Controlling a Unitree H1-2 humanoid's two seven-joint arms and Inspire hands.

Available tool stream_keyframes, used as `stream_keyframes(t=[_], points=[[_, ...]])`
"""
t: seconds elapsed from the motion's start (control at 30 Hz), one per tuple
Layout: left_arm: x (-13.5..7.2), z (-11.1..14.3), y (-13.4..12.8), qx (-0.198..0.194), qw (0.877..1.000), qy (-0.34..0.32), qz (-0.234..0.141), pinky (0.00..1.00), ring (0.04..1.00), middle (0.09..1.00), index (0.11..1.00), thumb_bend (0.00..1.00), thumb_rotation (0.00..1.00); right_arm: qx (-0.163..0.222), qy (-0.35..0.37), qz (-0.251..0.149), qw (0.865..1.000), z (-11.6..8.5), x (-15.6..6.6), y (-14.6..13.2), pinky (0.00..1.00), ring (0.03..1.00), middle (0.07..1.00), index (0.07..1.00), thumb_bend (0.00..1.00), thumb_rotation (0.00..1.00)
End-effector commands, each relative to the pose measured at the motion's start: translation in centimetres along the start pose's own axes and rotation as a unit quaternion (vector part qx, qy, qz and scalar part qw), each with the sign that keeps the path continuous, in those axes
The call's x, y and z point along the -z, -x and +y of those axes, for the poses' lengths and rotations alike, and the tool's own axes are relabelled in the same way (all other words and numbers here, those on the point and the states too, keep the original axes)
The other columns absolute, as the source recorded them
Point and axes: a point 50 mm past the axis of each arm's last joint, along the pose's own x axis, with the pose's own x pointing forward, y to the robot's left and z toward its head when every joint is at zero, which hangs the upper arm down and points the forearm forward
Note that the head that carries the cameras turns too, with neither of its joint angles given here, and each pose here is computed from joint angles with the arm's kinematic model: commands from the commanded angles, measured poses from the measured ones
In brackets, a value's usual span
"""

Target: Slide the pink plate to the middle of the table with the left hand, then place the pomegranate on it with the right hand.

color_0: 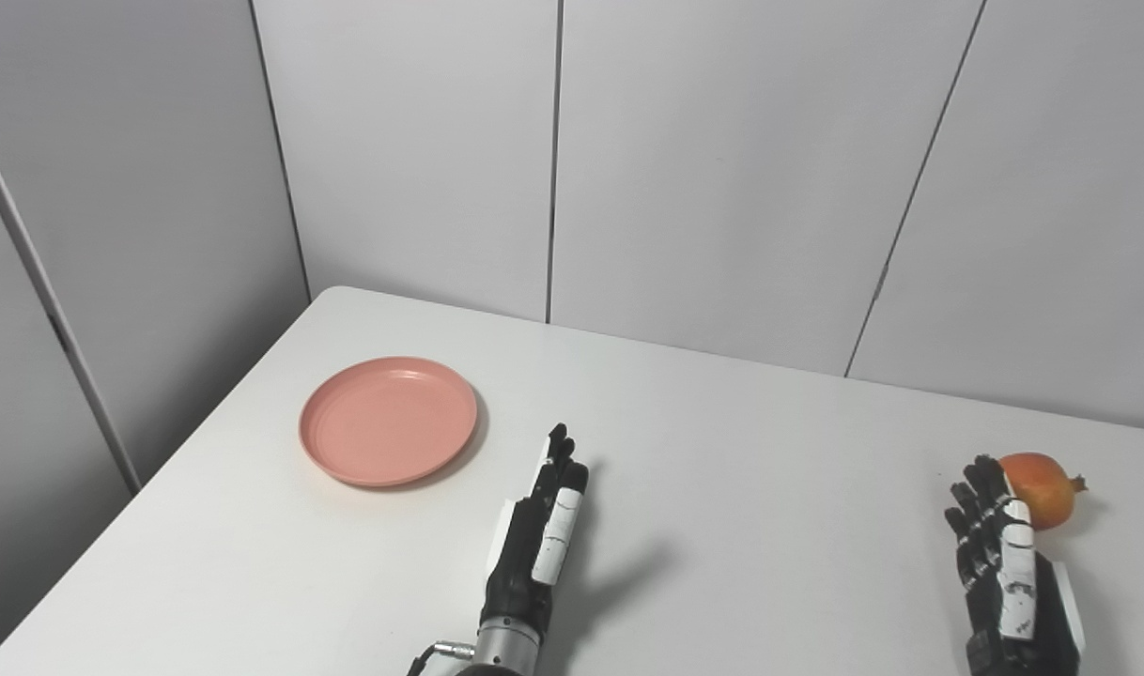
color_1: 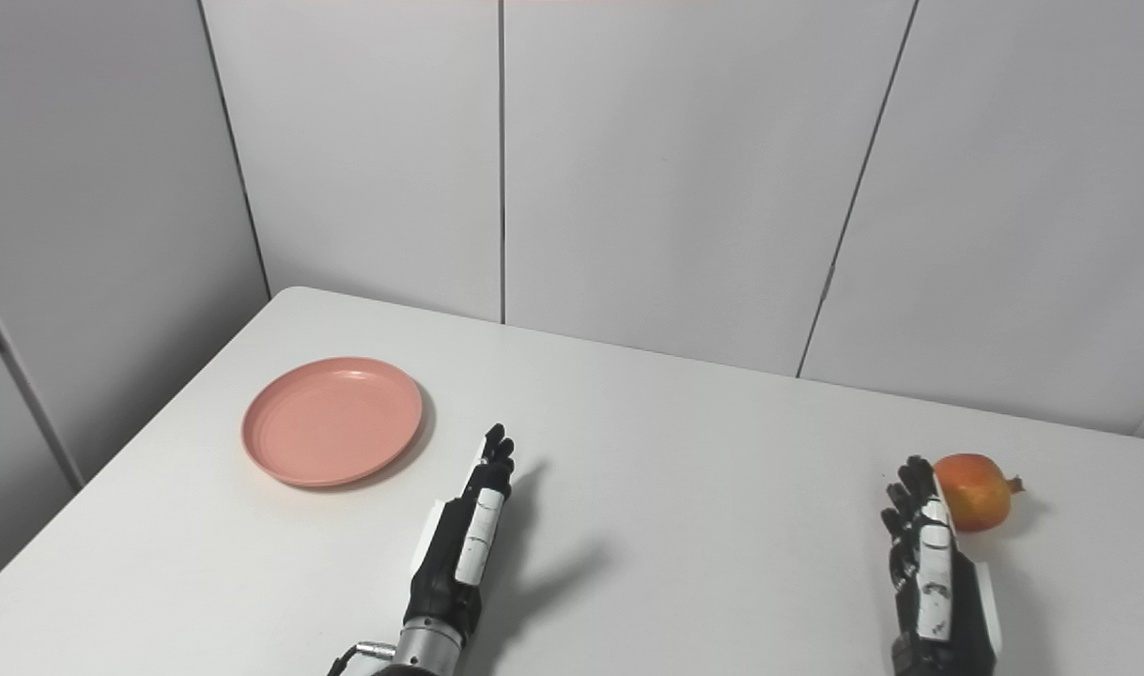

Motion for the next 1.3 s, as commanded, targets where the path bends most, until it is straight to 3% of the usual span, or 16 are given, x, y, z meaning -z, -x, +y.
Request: stream_keyframes(t=[0.0, 0.37, 0.57, 0.63, 0.73, 1.03, 1.27], points=[[2.3, 0.6, 1.1, -0.009, 1.0, -0.008, 0.023, 1.0, 1.0, 1.0, 1.0, 0.74, 1.0, 0.019, -0.006, 0.051, 0.998, -1.1, 3.9, 3.2, 1.0, 0.983, 0.974, 0.95, 0.62, 1.0], [3.0, 1.4, 1.1, -0.005, 1.0, -0.003, 0.02, 1.0, 1.0, 1.0, 1.0, 0.73, 1.0, 0.014, -0.004, 0.054, 0.998, -0.1, 4.8, 3.3, 1.0, 0.971, 0.965, 0.939, 0.6, 1.0], [2.0, 1.2, 0.4, 0.001, 1.0, 0.018, 0.006, 1.0, 1.0, 0.997, 1.0, 0.72, 0.97, 0.012, -0.004, 0.055, 0.998, -0.2, 4.9, 3.4, 1.0, 0.962, 0.956, 0.931, 0.59, 1.0], [1.3, 1.1, -0.1, 0.001, 1.0, 0.024, -0.002, 1.0, 0.991, 0.988, 1.0, 0.76, 0.95, 0.011, -0.004, 0.057, 0.998, -0.2, 4.9, 3.5, 1.0, 0.961, 0.954, 0.932, 0.59, 1.0], [0.2, 1.0, -0.7, -0.002, 1.0, 0.029, -0.009, 1.0, 0.978, 0.979, 1.0, 0.79, 0.95, 0.008, -0.002, 0.058, 0.998, -0.3, 4.9, 3.6, 1.0, 0.962, 0.955, 0.935, 0.6, 1.0], [-7.0, 1.7, -4.1, 0.007, 0.995, 0.061, -0.081, 0.99, 0.949, 0.957, 0.976, 0.88, 0.98, 0.003, -0.005, 0.057, 0.998, 0.3, 4.6, 4.0, 1.0, 0.96, 0.951, 0.937, 0.64, 0.98], [-11.7, 3.7, -6.5, 0.023, 0.99, 0.069, -0.121, 0.93, 0.936, 0.951, 0.936, 0.95, 0.94, 0.003, -0.004, 0.054, 0.999, 0.8, 4.5, 4.3, 1.0, 0.952, 0.941, 0.927, 0.69, 0.97]])
